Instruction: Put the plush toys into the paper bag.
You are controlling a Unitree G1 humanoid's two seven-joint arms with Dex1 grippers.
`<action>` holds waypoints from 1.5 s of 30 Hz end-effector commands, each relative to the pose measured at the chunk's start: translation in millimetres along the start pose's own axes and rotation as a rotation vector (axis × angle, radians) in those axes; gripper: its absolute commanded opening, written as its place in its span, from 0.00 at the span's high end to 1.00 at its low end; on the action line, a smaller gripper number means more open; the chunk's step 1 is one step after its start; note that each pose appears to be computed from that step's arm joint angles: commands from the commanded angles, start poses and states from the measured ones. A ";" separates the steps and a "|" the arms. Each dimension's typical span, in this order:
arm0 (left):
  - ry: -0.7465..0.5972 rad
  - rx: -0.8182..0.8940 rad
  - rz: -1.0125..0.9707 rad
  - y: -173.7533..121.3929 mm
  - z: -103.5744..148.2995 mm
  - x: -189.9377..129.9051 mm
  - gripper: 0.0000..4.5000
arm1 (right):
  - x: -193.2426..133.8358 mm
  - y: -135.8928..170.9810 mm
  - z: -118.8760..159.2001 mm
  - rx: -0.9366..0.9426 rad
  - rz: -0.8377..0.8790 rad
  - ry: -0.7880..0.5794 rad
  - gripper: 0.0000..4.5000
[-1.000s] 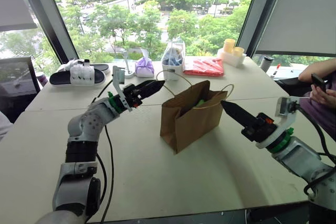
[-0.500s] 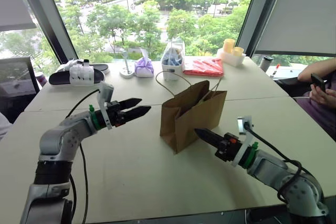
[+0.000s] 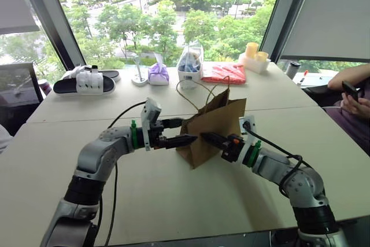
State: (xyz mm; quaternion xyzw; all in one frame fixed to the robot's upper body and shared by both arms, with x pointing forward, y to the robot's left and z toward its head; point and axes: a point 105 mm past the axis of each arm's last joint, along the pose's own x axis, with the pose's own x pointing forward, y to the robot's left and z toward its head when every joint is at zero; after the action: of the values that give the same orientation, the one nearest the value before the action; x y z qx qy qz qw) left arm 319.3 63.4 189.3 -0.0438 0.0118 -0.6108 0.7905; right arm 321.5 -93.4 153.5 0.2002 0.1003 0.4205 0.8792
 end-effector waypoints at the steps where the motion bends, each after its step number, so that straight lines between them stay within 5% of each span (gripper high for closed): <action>1: -0.008 0.068 0.045 4.8 4.2 13.8 0.06 | 4.1 7.8 9.6 -0.029 0.034 -0.041 0.99; 6: -0.057 0.076 0.144 18.4 4.0 29.2 0.12 | 2.4 11.3 -0.4 -0.021 0.044 -0.015 1.00; 9: -0.059 0.082 0.155 20.8 1.5 33.4 0.36 | -1.9 14.7 -6.7 -0.016 0.058 0.006 1.00; 15: -0.041 0.065 0.178 26.6 -2.2 34.8 0.99 | -12.0 25.5 -16.1 -0.002 0.099 0.034 1.00; 22: -0.138 0.096 -0.005 13.3 35.9 32.4 0.99 | -36.8 46.6 -39.8 0.034 0.167 0.127 1.00; 26: -0.063 0.114 -0.142 16.7 42.8 20.9 0.99 | -55.6 48.1 -50.8 0.075 0.139 0.167 1.00; 40: 0.161 0.194 -0.351 36.9 -2.6 42.6 0.99 | -86.8 55.2 -77.2 0.129 0.031 0.229 1.00; 43: 0.210 0.184 -0.374 38.4 -7.5 42.2 0.80 | -89.0 52.6 -76.9 0.117 0.011 0.231 1.00; 45: 0.236 0.185 -0.382 39.3 -8.2 40.6 0.59 | -89.5 50.7 -76.0 0.109 0.003 0.232 1.00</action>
State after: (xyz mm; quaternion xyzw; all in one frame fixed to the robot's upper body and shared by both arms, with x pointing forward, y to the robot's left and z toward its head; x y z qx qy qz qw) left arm 366.4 33.1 170.2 0.0784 0.0486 -0.7432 0.6627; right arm 203.3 -115.0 96.6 0.2092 0.2482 0.4290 0.8429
